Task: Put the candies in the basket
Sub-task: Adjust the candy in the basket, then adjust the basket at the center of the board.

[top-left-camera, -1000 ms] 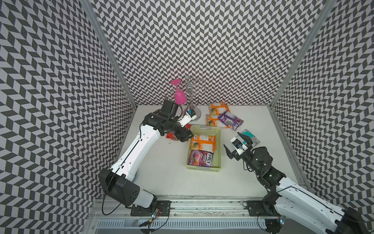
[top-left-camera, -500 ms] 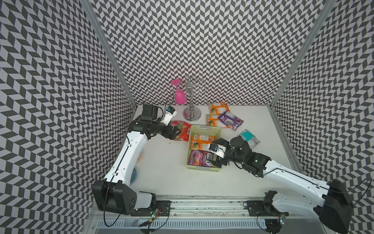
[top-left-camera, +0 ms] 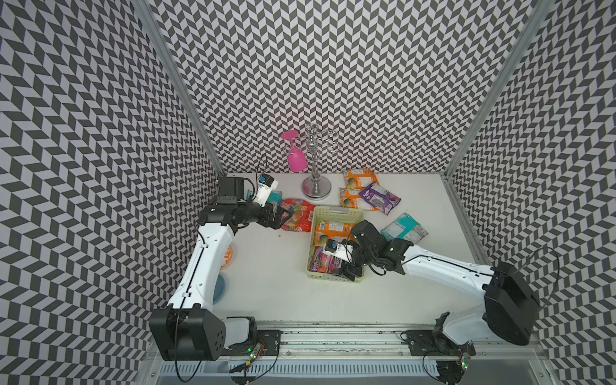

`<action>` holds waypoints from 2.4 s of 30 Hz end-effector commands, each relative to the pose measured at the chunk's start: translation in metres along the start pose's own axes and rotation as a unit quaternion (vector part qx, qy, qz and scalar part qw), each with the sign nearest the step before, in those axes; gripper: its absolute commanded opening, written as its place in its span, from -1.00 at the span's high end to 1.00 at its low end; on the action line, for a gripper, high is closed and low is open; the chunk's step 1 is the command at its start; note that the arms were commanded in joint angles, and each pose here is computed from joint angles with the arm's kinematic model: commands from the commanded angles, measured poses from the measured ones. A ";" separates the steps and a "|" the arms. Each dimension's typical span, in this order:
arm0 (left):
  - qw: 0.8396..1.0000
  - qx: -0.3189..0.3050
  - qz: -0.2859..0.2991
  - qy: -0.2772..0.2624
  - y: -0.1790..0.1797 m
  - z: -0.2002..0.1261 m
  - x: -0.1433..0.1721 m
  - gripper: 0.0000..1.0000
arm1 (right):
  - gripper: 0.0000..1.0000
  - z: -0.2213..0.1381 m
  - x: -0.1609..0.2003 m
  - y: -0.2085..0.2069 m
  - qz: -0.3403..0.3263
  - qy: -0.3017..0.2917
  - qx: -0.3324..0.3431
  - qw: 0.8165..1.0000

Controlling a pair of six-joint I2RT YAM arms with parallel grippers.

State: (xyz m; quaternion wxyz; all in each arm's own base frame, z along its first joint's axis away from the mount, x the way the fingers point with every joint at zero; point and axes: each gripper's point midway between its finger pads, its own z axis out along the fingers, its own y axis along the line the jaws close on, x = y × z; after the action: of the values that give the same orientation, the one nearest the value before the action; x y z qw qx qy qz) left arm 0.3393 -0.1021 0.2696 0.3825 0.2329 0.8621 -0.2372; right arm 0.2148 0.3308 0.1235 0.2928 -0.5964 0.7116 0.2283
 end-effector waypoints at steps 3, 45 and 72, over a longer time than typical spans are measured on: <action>0.999 -0.003 0.012 -0.030 0.002 -0.012 -0.019 -0.98 | -0.56 0.013 0.017 -0.012 0.010 0.047 0.035 0.998; 0.999 0.011 -0.013 -0.042 0.007 -0.015 -0.020 -0.98 | -0.38 0.051 0.056 -0.053 -0.003 0.145 0.099 0.985; 0.990 -0.059 0.051 0.120 0.017 0.055 0.097 -0.97 | -0.51 -0.082 -0.033 -0.100 0.096 -0.083 0.228 0.965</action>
State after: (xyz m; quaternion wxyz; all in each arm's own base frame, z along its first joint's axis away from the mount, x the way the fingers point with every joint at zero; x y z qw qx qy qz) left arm 0.3172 -0.1065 0.1719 0.2983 0.2579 0.8999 -0.1862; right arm 0.2928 0.2924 0.1961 0.4261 -0.4829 0.7553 0.1216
